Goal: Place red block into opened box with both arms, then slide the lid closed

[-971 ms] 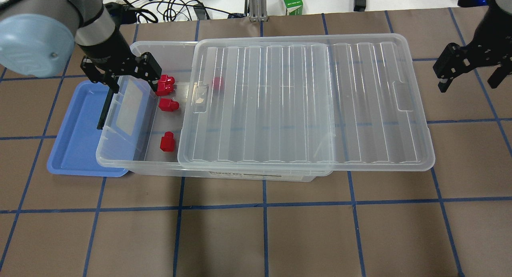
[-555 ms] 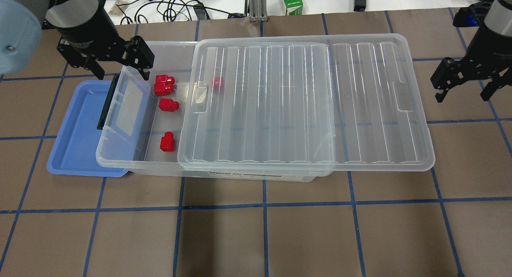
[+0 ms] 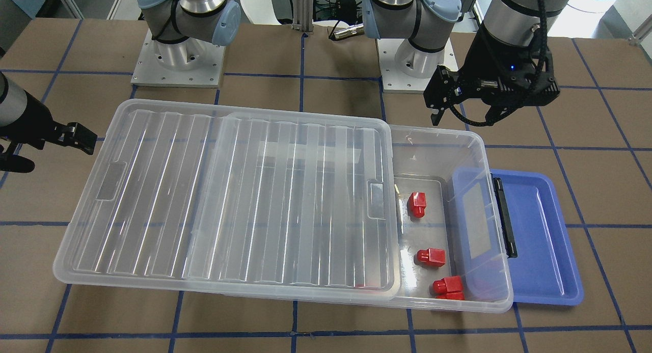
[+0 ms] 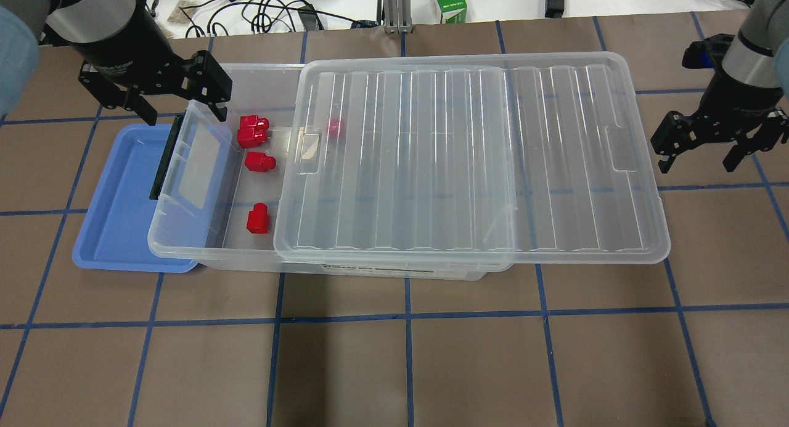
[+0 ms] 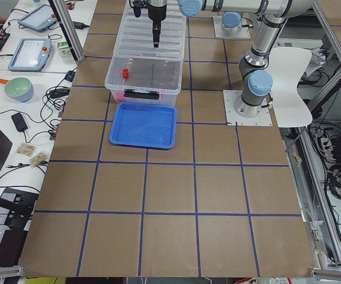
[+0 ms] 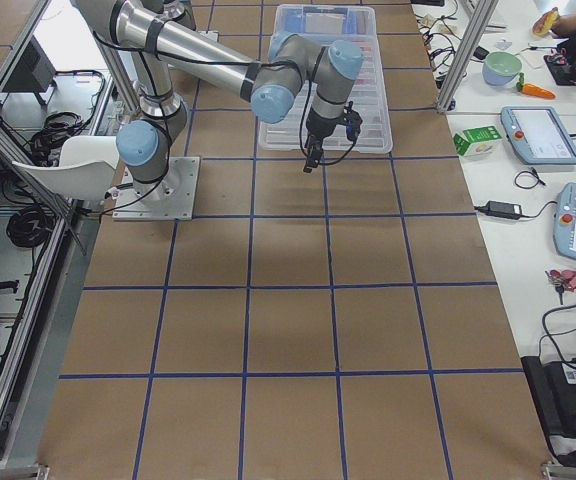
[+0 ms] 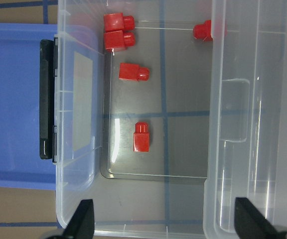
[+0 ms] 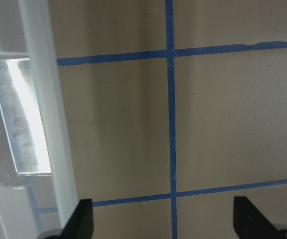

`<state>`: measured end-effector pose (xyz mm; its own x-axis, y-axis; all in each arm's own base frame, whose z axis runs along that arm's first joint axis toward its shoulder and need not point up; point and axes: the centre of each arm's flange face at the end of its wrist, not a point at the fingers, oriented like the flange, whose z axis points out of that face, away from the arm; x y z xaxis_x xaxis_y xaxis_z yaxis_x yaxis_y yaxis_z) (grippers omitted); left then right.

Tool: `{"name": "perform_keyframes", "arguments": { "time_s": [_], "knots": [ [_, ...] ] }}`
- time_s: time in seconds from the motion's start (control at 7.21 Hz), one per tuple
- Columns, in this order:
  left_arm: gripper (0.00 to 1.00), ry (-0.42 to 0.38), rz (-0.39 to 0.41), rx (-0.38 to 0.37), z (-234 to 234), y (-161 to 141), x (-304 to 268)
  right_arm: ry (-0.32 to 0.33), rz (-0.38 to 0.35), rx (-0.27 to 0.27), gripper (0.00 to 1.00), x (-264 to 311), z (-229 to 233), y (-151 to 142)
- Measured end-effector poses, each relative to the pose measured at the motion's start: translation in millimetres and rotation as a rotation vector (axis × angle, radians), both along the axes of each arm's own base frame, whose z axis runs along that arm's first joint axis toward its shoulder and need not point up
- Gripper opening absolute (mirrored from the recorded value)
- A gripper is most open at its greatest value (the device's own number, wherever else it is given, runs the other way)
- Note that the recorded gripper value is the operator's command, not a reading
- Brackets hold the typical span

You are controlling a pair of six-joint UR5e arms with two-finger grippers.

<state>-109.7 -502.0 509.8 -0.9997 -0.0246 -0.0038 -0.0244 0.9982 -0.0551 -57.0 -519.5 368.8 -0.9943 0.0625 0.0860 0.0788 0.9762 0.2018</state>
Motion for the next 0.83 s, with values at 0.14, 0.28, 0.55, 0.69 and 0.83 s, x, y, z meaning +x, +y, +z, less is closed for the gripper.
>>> {"name": "perform_keyframes", "arguments": {
  "time_s": [0.14, 0.28, 0.55, 0.69, 0.83],
  "knots": [
    [1.0, -0.002, 0.006, 0.001, 0, 0, 0, 0.002, -0.001, -0.001, 1.0, -1, -4, -2],
    [1.0, -0.008, 0.008, -0.001, 1, 1, 0, -0.001, -0.003, 0.003, 1.0, -2, -8, -3],
    [1.0, -0.015, 0.017, -0.024, 7, 1, 0, -0.012, -0.006, 0.012, 1.0, -1, -16, -6],
    [1.0, -0.019, 0.023, -0.035, 12, 2, 2, -0.012, -0.015, 0.006, 1.0, 0, -17, -7],
    [1.0, -0.022, 0.039, -0.044, 16, 3, 4, -0.007, -0.021, -0.006, 1.0, 3, -16, -9]
  ]
}}
